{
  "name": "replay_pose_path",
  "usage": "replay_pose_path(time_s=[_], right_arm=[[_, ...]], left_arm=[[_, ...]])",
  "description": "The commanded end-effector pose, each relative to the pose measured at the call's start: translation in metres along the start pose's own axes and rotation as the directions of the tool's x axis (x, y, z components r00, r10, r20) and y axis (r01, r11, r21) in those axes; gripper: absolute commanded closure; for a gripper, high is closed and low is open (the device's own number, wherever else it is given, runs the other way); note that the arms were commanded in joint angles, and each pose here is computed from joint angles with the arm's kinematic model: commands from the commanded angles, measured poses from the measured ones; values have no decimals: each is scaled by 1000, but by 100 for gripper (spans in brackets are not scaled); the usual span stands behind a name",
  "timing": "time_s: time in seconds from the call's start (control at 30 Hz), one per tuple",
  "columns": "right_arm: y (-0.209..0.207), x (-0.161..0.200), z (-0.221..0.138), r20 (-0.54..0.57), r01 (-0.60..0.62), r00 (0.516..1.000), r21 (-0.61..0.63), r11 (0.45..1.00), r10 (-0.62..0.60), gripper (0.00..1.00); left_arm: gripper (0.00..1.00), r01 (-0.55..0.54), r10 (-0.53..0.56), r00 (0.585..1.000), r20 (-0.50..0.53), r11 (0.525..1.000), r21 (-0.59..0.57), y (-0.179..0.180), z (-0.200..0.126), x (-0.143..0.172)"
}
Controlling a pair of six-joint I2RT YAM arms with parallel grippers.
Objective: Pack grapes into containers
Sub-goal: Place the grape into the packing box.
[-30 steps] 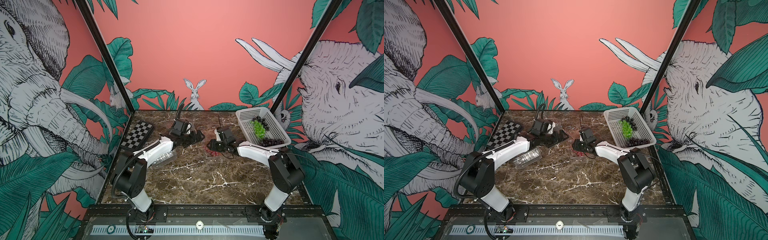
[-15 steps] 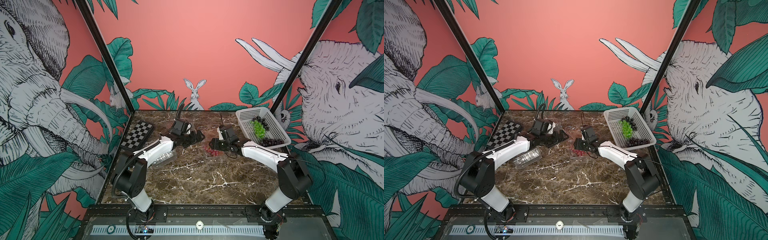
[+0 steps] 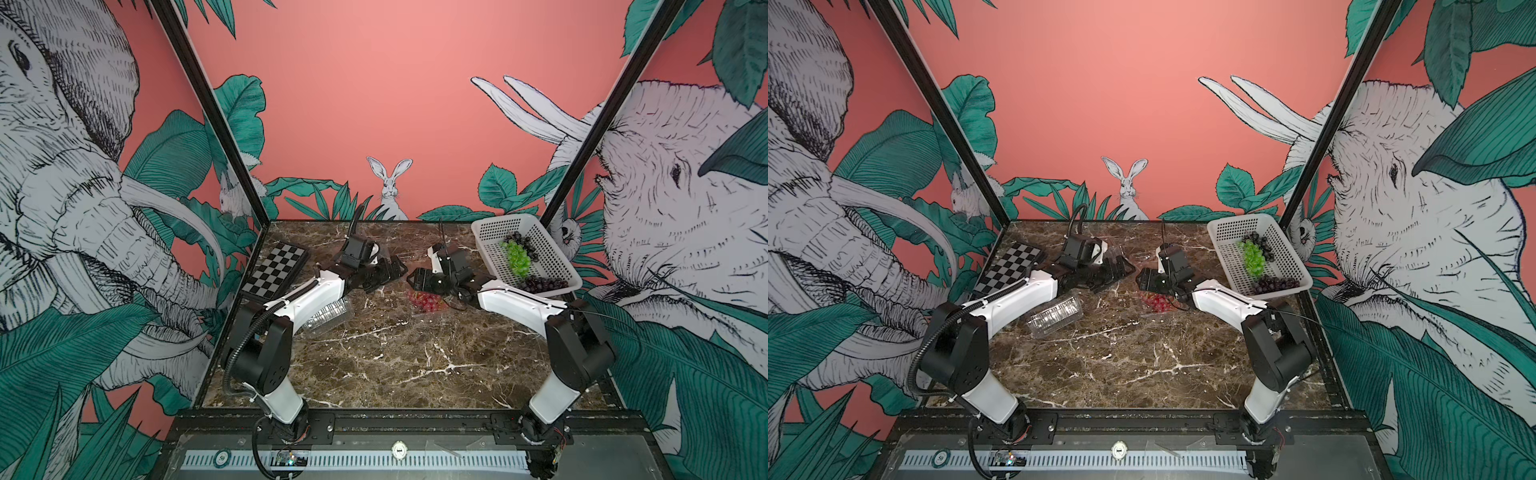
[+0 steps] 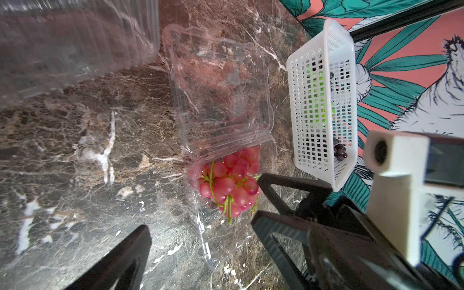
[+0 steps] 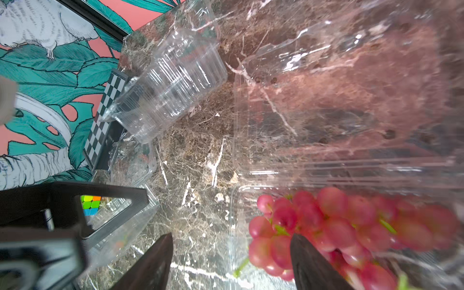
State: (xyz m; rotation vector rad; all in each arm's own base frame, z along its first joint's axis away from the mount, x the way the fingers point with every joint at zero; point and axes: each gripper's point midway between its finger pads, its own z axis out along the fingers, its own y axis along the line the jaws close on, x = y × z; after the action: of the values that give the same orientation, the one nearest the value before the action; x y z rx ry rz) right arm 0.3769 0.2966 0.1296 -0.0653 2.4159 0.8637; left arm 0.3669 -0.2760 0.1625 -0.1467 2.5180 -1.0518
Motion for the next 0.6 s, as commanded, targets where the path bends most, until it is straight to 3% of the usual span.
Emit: replay_pose_path(time_s=[0.0,0.17,0.57], right_arm=[[11,1,7,12,-36,999,-77,996,37,25],[-11,27,18,-27,-73,997,-42,996,72,25],[-39,43,30,-80,-11,997,66,998,16,23]], left_arm=[[0,2,-3,1000,27,1000,22,-6,-12,-5],[0,17,-17,1000,17,1000,21,-2,-8,-3],[0,32,-32,999,-6,999,24,0,-3,0]])
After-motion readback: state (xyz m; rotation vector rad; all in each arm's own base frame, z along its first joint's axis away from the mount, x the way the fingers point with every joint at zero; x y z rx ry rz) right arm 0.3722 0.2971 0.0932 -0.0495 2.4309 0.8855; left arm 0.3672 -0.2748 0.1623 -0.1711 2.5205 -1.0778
